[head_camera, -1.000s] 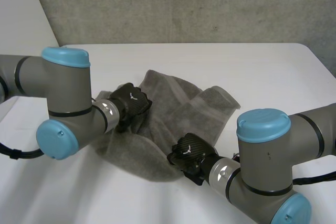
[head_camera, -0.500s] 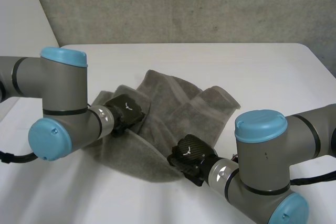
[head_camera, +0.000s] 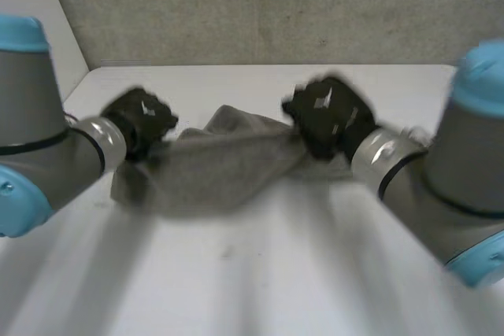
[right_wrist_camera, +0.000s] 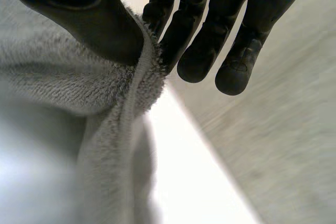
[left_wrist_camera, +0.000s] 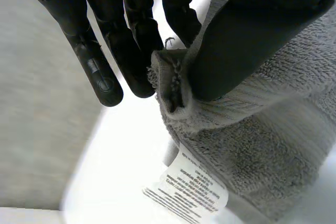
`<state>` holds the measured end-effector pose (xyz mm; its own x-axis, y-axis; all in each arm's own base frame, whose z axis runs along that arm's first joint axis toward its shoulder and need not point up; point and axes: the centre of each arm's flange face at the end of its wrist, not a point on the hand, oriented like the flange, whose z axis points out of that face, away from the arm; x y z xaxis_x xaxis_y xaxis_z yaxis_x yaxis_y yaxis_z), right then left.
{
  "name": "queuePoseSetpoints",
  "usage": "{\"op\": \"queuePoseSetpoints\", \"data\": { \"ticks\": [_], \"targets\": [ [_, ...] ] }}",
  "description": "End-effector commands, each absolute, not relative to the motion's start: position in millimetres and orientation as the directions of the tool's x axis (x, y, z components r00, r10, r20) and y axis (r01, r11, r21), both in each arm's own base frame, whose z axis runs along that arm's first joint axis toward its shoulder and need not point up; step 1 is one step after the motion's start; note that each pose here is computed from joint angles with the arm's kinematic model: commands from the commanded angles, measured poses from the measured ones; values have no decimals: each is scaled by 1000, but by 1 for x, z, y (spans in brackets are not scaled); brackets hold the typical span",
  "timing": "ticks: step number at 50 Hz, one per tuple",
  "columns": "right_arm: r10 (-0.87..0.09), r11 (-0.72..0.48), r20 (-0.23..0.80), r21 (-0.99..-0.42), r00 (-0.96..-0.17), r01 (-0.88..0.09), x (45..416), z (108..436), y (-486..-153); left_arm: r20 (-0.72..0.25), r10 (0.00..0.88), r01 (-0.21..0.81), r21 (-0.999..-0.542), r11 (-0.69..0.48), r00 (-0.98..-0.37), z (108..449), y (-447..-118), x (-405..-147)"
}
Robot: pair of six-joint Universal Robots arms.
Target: Fold the towel.
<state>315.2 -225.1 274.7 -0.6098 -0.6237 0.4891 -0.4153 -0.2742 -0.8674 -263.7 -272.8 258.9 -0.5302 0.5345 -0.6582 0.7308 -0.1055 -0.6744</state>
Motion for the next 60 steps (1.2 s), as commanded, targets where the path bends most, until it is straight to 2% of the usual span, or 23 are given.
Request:
{"op": "queuePoseSetpoints", "data": {
  "ticks": [1,2,4,6,13,20,29,32,36,37,39,40,42,44,46,49,51,52,54,55,57,58,60],
  "targets": [
    [-547,-408,484,-866,-682,-287,301,378,-205,-477,391,392,-877,-279,-787,365,-235,-256],
    [-547,-409,484,-866,-683,-287,301,378,-204,-476,391,391,-877,-280,-788,365,-235,-256],
    [-544,-414,485,-865,-684,-284,295,406,-196,-378,370,246,-901,-358,-849,400,-215,-248],
    [-541,-417,487,-863,-686,-284,292,418,-192,-341,365,192,-902,-387,-867,411,-207,-244],
    [-554,-413,494,-862,-670,-294,287,447,-179,-296,370,136,-906,-401,-881,417,-201,-241],
    [-631,-288,492,-866,-599,-408,313,407,-218,-294,402,199,-944,-261,-867,367,-243,-258],
    [-612,-306,503,-862,-610,-404,347,366,-274,-293,341,210,-943,-258,-893,335,-309,-279],
    [-568,-379,523,-851,-636,-363,361,359,-296,-291,327,191,-933,-307,-899,332,-334,-290],
    [-441,-562,562,-781,-700,-273,377,373,-319,-268,282,124,-890,-439,-921,358,-359,-298],
    [-441,-562,562,-781,-700,-272,377,373,-320,-268,282,124,-890,-439,-921,358,-359,-298],
    [-340,-684,568,-696,-749,-218,380,398,-324,-246,250,74,-836,-544,-937,390,-360,-298],
    [-339,-685,568,-696,-750,-217,380,398,-324,-246,250,74,-836,-544,-937,390,-360,-298],
    [-284,-755,554,-633,-783,-174,376,426,-318,-213,213,38,-786,-617,-954,419,-353,-291],
    [-281,-758,555,-629,-783,-174,371,434,-315,-190,200,20,-771,-637,-961,431,-347,-287],
    [-302,-745,568,-642,-765,-182,368,433,-311,-171,193,9,-771,-636,-966,436,-342,-282],
    [-415,-695,616,-689,-669,-204,370,413,-300,-150,195,2,-797,-603,-969,429,-338,-275],
    [-551,-630,634,-742,-542,-227,372,387,-286,-160,194,35,-849,-528,-968,402,-340,-265],
    [-552,-630,634,-743,-541,-228,372,387,-286,-160,194,35,-849,-527,-968,401,-340,-264],
    [-662,-549,620,-784,-421,-290,371,356,-273,-178,197,71,-888,-453,-964,376,-330,-254],
    [-663,-549,620,-784,-420,-291,371,355,-273,-178,197,71,-889,-453,-964,376,-329,-253],
    [-737,-497,610,-781,-291,-379,368,325,-259,-190,198,104,-919,-381,-962,349,-317,-242],
    [-737,-496,610,-781,-291,-379,368,325,-259,-190,198,104,-919,-380,-962,349,-317,-242],
    [-781,-471,603,-742,-166,-477,363,293,-248,-209,216,139,-944,-298,-954,317,-308,-232]
  ]
}}
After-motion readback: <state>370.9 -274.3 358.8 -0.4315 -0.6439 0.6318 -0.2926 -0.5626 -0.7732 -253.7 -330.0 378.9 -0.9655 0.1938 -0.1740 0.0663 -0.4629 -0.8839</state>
